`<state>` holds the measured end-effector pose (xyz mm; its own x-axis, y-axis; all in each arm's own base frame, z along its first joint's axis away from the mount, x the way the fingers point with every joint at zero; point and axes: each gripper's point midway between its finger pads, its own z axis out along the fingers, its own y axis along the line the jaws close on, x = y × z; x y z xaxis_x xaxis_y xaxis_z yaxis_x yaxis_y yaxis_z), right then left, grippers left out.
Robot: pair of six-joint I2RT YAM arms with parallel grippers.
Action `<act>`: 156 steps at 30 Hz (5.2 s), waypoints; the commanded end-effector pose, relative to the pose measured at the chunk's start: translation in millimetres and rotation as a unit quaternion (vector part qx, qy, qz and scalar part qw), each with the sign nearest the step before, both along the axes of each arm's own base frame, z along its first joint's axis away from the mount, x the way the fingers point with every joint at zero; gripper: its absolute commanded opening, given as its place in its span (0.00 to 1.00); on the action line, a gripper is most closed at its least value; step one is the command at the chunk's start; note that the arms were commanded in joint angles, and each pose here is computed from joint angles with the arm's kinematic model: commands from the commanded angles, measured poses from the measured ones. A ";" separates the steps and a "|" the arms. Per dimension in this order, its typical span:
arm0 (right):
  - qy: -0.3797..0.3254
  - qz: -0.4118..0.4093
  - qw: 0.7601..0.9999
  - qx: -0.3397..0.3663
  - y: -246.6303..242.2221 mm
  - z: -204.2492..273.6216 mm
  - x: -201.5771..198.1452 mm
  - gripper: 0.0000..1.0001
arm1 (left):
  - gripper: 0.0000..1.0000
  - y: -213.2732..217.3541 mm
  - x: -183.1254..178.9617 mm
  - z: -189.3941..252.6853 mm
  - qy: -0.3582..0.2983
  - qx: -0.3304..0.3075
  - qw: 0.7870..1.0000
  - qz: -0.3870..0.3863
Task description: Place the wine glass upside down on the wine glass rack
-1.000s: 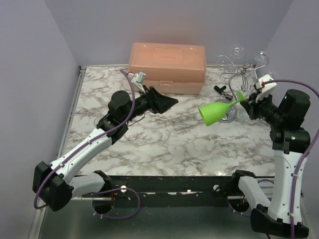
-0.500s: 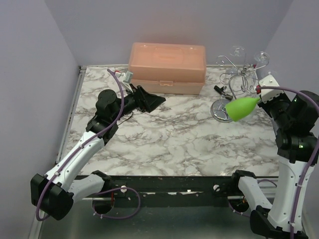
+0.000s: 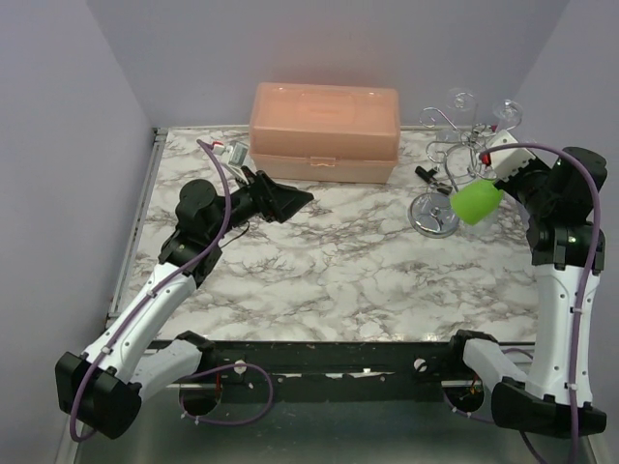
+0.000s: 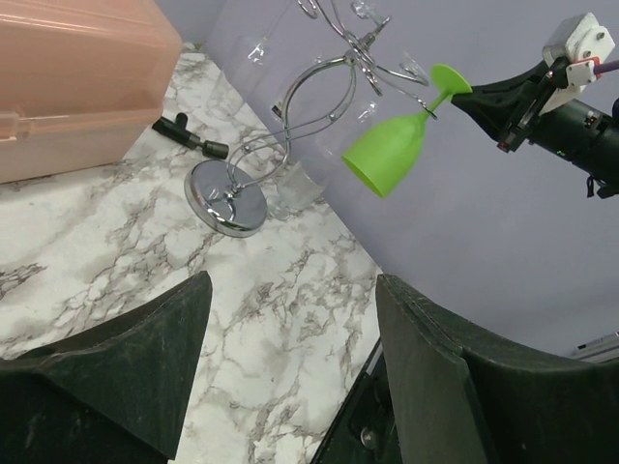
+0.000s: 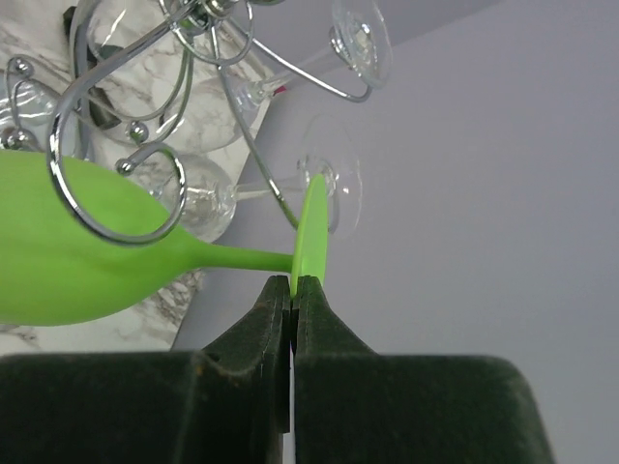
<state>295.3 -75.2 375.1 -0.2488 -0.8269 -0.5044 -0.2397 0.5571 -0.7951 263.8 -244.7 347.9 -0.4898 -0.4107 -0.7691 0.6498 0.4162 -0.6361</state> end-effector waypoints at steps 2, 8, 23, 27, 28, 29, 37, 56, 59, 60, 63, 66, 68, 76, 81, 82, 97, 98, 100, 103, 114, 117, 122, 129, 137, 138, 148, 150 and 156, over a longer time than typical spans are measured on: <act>-0.044 0.011 0.999 -0.014 -1.8 17.5 23.3 0.00 | 0.71 5.9 -6.1 2.9 -0.015 0.000 1.000 -0.004; -0.050 0.042 0.998 -0.019 4.6 13.8 40.7 0.00 | 0.71 10.0 -6.7 2.7 -0.015 -0.003 1.000 0.005; -0.061 0.149 0.987 -0.004 41.7 13.4 50.2 0.01 | 0.71 15.2 -7.2 -1.9 -0.005 -0.016 1.000 0.020; -0.058 0.178 0.982 -0.003 52.5 10.1 43.7 0.01 | 0.71 14.8 -7.5 -3.1 -0.003 -0.019 1.000 0.019; -0.057 0.184 0.981 -0.002 54.8 9.3 42.3 0.01 | 0.71 14.8 -7.7 -2.3 -0.004 -0.019 1.000 0.018; -0.056 0.187 0.981 0.000 56.2 8.9 41.2 0.01 | 0.71 14.8 -7.7 -1.7 -0.004 -0.019 1.000 0.018; -0.056 0.213 0.975 0.004 68.6 12.4 23.0 0.02 | 0.71 15.4 -9.6 -2.6 -0.004 -0.018 1.000 0.018; -0.036 0.111 0.993 0.024 39.8 -6.9 8.8 0.03 | 0.71 12.2 -11.4 -1.7 -0.003 -0.021 1.000 0.004; -0.024 0.120 0.992 0.040 43.5 -10.9 15.0 0.07 | 0.71 11.5 -12.4 -1.5 -0.002 -0.022 1.000 0.001; -0.021 0.120 0.992 0.044 43.7 -11.3 17.2 0.09 | 0.71 11.4 -12.7 -1.7 -0.002 -0.022 1.000 0.000; -0.012 0.115 0.992 0.047 41.6 -12.8 20.0 0.12 | 0.71 13.2 -15.0 -1.1 -0.003 -0.021 1.000 0.002; -0.007 0.109 0.993 0.047 39.7 -14.7 19.5 0.14 | 0.71 16.3 -17.0 -2.9 -0.004 -0.021 1.000 0.010; -0.006 0.109 0.993 0.047 39.9 -13.9 17.4 0.18 | 0.71 17.6 -18.3 -4.8 -0.003 -0.021 1.000 0.012; 0.009 0.098 0.993 0.067 41.5 -13.7 4.7 0.32 | 0.71 17.7 -19.1 -7.8 0.002 -0.021 1.000 0.012; 0.012 0.088 0.993 0.075 41.2 -11.5 -3.2 0.39 | 0.71 15.8 -17.8 -3.7 -0.001 -0.020 1.000 0.007; 0.013 0.084 0.994 0.075 40.0 -11.0 -4.7 0.40 | 0.71 15.4 -17.6 -3.2 -0.001 -0.020 1.000 0.006; 0.017 0.061 0.985 0.158 53.9 5.0 -36.5 0.65 | 0.71 12.9 -18.6 -4.7 0.001 -0.022 1.000 -0.004; 0.017 0.062 0.984 0.168 56.2 5.8 -38.3 0.66 | 0.71 13.1 -18.8 -4.3 0.000 -0.021 1.000 -0.003; 0.021 0.071 0.979 0.192 64.9 8.1 -44.4 0.68 | 0.71 13.5 -19.9 -5.1 -0.001 -0.020 1.000 -0.004; 0.039 0.101 0.963 0.249 87.6 9.3 -57.3 0.71 | 0.71 14.8 -21.0 -8.0 0.000 -0.016 1.000 -0.001; -0.019 0.009 0.888 0.458 97.7 32.1 -61.3 0.75 | 0.72 20.9 -25.3 -18.0 -0.005 -0.001 1.000 0.007; -0.063 -0.062 0.864 0.495 74.3 43.6 -51.8 0.78 | 0.72 21.6 -26.1 -20.3 -0.006 0.002 1.000 0.005; -0.145 -0.201 0.804 0.541 21.6 50.9 -42.2 0.76 | 0.72 22.4 -26.2 -21.6 -0.010 0.008 1.000 0.001; -0.170 -0.357 0.715 0.576 -28.8 -11.6 -42.2 0.71 | 0.72 25.4 -26.6 -21.8 -0.017 0.019 1.000 -0.001; -0.143 -0.446 0.619 0.631 -54.6 -79.4 -35.1 0.68 | 0.72 28.4 -24.0 -26.5 -0.016 0.026 1.000 0.001; -0.133 -0.441 0.615 0.640 -52.1 -83.9 -32.3 0.67 | 0.72 29.1 -23.9 -26.3 -0.017 0.026 1.000 0.002; -0.001 -0.427 0.595 0.681 -27.0 -170.3 -16.5 0.73 | 0.72 29.6 -14.6 -32.0 -0.007 0.021 1.000 0.010; 0.014 -0.436 0.585 0.684 -24.6 -185.9 -19.1 0.73 | 0.72 28.9 -12.1 -32.4 -0.003 0.020 1.000 0.009; 0.009 -0.438 0.578 0.688 -29.4 -214.0 -12.3 0.70 | 0.72 27.3 -5.4 -36.8 0.006 0.019 1.000 0.012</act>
